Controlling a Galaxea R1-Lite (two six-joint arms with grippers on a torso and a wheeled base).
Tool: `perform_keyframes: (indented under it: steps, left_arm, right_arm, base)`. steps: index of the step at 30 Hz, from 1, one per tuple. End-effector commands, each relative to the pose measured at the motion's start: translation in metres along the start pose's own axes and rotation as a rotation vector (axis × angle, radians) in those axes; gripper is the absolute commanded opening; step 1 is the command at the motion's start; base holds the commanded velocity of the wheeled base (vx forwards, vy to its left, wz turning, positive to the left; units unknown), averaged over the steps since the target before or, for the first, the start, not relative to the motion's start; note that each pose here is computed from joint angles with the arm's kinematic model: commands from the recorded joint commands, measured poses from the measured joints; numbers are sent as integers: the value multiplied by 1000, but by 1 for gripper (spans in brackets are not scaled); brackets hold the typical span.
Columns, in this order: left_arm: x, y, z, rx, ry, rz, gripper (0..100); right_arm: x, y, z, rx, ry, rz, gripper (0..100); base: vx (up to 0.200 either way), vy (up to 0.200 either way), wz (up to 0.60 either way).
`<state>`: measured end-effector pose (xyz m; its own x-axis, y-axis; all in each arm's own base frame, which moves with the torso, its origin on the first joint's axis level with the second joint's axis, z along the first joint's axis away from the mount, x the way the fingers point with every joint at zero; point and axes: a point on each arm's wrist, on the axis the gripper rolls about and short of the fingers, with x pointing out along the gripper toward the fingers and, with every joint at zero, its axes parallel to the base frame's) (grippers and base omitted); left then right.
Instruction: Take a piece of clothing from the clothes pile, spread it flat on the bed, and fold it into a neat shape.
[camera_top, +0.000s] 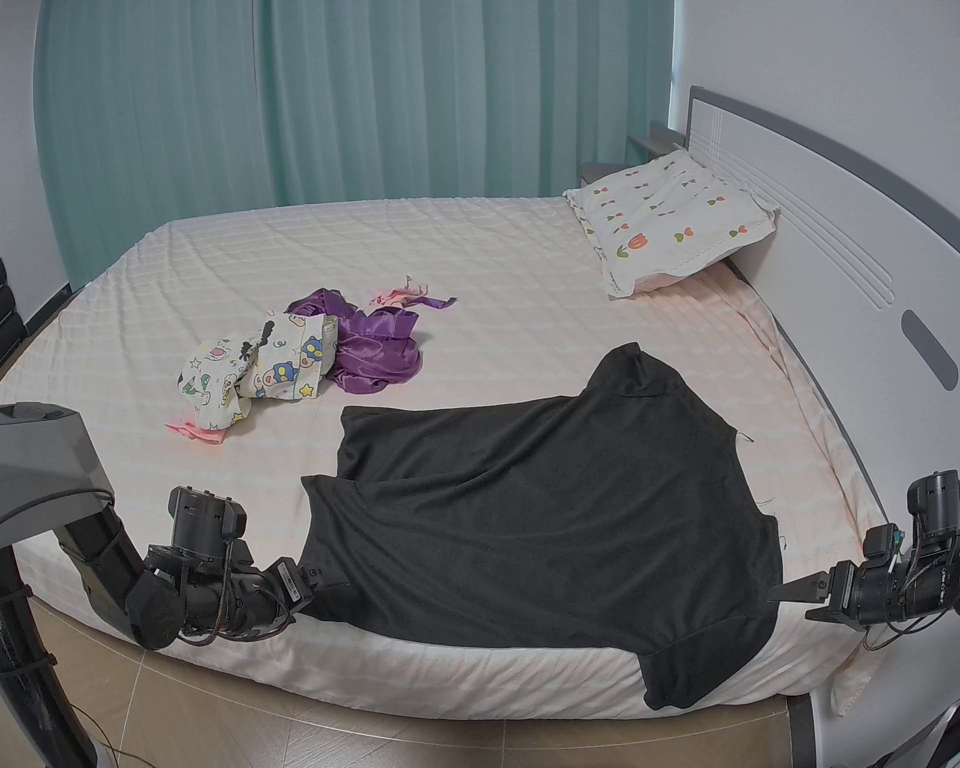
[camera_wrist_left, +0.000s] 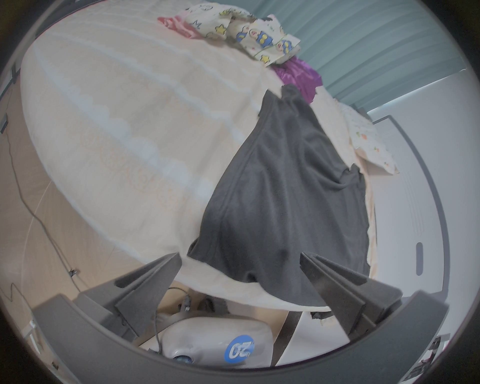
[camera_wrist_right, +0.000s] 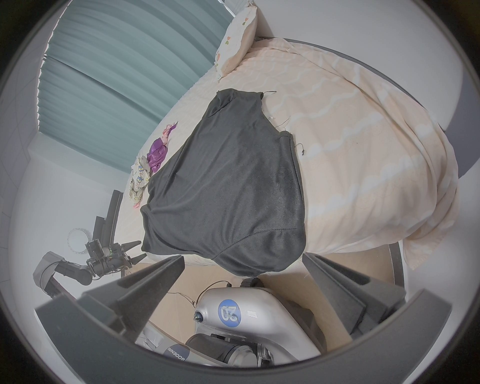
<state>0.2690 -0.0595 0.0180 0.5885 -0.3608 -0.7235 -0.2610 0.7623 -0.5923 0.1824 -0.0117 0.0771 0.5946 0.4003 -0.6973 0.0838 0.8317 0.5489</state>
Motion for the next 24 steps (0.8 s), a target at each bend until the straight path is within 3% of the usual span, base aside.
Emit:
perform_keyframes:
  steps: [1,11,24]
  left_arm:
    - [-5,6,-9,-20,-26,-28,100]
    - [-15,17,-25,-64,-48,-58,100]
    - [-18,19,-27,-89,-109,-125,100]
  right_arm:
    - [0,0,0,0,1,1,100]
    - [1,0,0,0,4,2,100]
    - [2,2,-5,-12,13,9,100]
  base:
    - [0,0,0]
    - [0,0,0]
    - [0,0,0]
